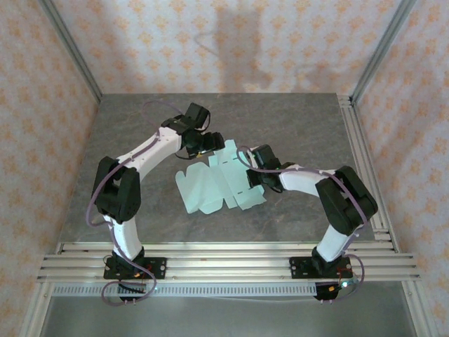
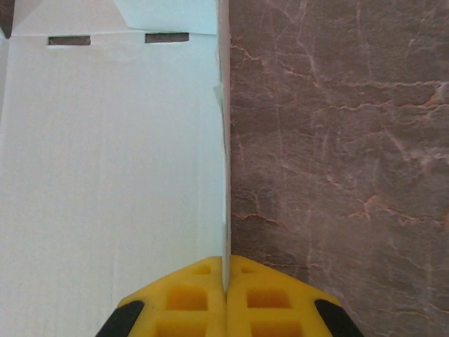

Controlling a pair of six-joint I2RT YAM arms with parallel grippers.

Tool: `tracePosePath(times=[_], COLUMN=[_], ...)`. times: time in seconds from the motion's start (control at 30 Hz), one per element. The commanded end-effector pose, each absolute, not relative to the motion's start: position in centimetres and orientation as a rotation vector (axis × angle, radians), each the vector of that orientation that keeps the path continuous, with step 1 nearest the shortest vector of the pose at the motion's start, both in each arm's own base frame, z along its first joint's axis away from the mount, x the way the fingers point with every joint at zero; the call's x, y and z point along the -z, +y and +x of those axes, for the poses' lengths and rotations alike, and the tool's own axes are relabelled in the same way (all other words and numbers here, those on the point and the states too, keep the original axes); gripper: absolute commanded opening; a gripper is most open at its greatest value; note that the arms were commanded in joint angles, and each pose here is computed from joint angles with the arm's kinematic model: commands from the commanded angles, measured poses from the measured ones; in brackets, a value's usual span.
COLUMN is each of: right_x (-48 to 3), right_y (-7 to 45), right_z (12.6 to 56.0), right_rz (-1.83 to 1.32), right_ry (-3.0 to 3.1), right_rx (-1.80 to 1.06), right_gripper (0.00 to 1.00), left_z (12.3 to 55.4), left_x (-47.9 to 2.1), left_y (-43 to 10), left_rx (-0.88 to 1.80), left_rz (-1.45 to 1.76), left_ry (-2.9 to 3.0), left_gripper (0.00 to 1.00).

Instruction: Fold the paper box

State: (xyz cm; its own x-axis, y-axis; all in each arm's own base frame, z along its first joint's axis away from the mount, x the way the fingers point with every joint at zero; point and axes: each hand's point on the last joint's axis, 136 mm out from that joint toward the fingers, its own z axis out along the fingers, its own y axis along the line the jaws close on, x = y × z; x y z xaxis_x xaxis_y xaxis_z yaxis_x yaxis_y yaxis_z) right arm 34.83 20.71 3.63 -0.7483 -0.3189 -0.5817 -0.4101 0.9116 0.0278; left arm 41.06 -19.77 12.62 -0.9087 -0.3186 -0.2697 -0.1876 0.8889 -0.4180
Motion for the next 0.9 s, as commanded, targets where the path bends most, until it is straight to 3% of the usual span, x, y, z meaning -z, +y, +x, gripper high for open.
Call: tracePosePath(times=[0.0, 0.2, 0.87], right_x=[-6.8, -8.9, -14.2], right_y=[20.8, 20.8, 19.7], right_z=[35.8, 36.4, 37.1], right_rz=[-0.549, -0.664, -0.904], right_ry=[2.383, 2.310, 1.906], right_rx=[-0.089, 0.146, 0.929], right_gripper=[0.00, 0.00, 0.00], left_z=[41.4, 41.3, 41.6], left_x=[-15.2, -16.0, -16.2], left_y=[-18.4, -16.2, -12.6], left_rx=[0.567, 0.541, 0.525], left_rz=[-0.398, -0.442, -0.521], left_ry=[2.640, 2.594, 2.545], left_gripper=[0.89, 0.96, 0.97])
